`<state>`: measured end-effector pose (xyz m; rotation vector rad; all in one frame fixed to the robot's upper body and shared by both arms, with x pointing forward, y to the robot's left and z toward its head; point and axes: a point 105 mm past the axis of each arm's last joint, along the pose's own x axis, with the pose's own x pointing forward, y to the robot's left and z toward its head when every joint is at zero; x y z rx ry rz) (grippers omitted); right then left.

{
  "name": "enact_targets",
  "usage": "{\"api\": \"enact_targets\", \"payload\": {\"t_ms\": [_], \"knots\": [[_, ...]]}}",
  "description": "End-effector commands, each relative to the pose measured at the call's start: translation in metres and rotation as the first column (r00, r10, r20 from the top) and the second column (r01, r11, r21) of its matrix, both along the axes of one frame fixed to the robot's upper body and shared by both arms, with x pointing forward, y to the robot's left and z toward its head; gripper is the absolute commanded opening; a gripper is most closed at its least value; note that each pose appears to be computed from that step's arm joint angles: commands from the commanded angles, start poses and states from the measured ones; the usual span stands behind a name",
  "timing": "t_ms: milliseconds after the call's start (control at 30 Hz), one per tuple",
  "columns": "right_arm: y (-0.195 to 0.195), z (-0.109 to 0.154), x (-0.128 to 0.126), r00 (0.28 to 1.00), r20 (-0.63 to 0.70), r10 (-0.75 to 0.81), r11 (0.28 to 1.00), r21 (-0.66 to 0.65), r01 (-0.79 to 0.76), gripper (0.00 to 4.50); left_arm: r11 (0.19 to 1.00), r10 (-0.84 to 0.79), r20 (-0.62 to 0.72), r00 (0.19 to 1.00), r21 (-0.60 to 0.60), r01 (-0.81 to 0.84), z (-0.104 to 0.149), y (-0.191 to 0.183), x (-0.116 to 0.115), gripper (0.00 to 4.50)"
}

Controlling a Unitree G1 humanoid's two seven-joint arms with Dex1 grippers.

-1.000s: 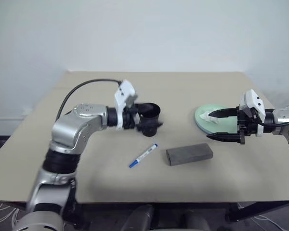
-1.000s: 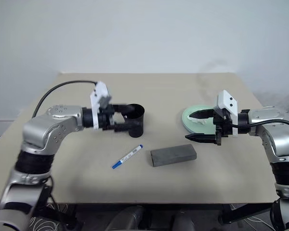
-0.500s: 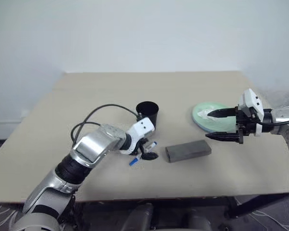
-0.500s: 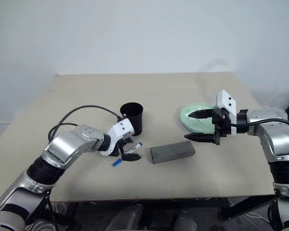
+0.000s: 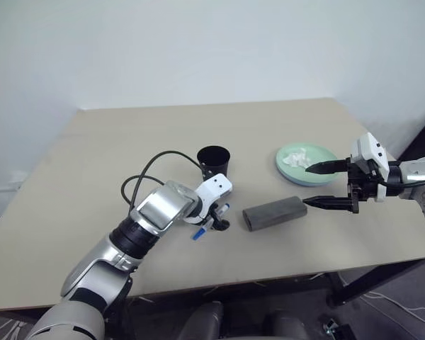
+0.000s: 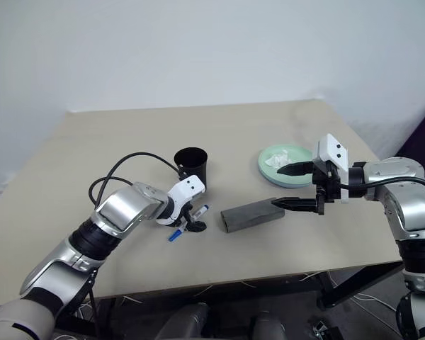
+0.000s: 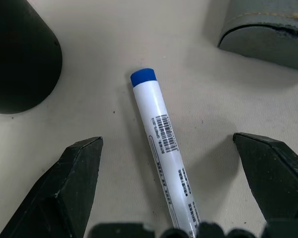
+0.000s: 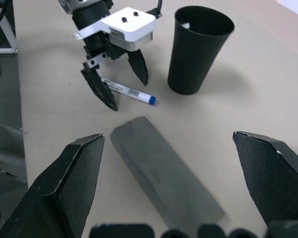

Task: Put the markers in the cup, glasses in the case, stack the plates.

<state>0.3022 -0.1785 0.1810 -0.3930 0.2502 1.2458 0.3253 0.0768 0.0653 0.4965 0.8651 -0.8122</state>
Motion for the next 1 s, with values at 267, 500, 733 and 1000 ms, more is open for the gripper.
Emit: {"api": "enact_targets", "payload": {"t_ms": [267, 500, 733, 1000], "knots": [[0.001, 0.014, -0.001, 0.998, 0.054, 0.011, 1.0, 0.012, -0.012, 4.5, 0.993, 0.091, 0.006, 0.996, 0.071, -0.091, -0.008, 0.015, 0.006, 1.11], [0.002, 0.015, -0.001, 0.998, 0.054, 0.016, 1.0, 0.014, -0.017, 4.5, 0.991, 0.093, 0.036, 0.995, 0.089, -0.096, -0.007, 0.02, 0.01, 0.1], [0.003, 0.015, -0.002, 0.999, 0.047, 0.023, 1.0, 0.017, -0.023, 4.5, 0.991, 0.026, 0.119, 0.993, -0.135, -0.009, 0.042, 0.001, 0.019, 0.1], [0.004, 0.015, -0.003, 0.999, 0.043, 0.023, 1.0, 0.019, -0.024, 4.5, 0.765, 0.04, 0.316, 0.948, -0.62, 0.174, 0.158, -0.022, 0.036, 0.1]]}}
